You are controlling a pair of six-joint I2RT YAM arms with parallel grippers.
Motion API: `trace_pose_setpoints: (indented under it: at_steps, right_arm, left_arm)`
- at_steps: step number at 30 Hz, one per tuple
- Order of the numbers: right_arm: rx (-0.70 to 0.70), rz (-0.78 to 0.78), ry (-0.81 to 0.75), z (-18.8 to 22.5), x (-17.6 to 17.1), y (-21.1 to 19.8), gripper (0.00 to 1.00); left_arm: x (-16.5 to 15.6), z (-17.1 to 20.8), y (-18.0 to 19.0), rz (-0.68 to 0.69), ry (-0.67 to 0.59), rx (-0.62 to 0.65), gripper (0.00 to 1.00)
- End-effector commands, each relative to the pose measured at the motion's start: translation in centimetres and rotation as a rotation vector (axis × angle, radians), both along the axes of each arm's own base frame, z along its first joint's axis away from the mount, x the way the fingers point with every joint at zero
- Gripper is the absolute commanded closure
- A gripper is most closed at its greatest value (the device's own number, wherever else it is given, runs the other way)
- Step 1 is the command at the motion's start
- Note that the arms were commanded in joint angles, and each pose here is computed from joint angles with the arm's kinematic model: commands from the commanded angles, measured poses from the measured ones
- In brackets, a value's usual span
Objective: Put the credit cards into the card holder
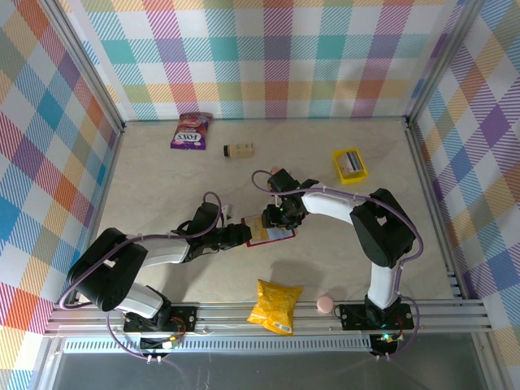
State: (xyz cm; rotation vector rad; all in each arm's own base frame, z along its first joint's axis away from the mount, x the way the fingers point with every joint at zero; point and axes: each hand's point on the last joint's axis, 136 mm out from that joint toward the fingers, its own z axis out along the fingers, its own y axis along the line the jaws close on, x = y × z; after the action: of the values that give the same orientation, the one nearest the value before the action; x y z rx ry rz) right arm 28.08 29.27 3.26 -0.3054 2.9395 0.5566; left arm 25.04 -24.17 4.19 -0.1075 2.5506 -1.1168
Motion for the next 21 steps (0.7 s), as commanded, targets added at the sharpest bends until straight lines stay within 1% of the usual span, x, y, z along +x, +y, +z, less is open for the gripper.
trace_pose_setpoints:
  at_steps: [1, 14, 21]
  right_arm:
    - [0.024, -0.011, 0.022, 0.1, -0.1, 0.5, 0.48]
    - [0.098, -0.014, 0.024, 0.9, -0.1, 1.7, 0.49]
    - [0.127, -0.026, 0.025, 1.1, -0.2, 1.9, 0.5]
  left_arm:
    - [0.2, 0.9, -1.0, -0.036, -0.026, -0.022, 0.57]
    - [0.2, 1.5, -0.8, -0.033, -0.04, -0.029, 0.57]
    - [0.0, 3.0, -0.2, -0.019, -0.08, -0.03, 0.57]
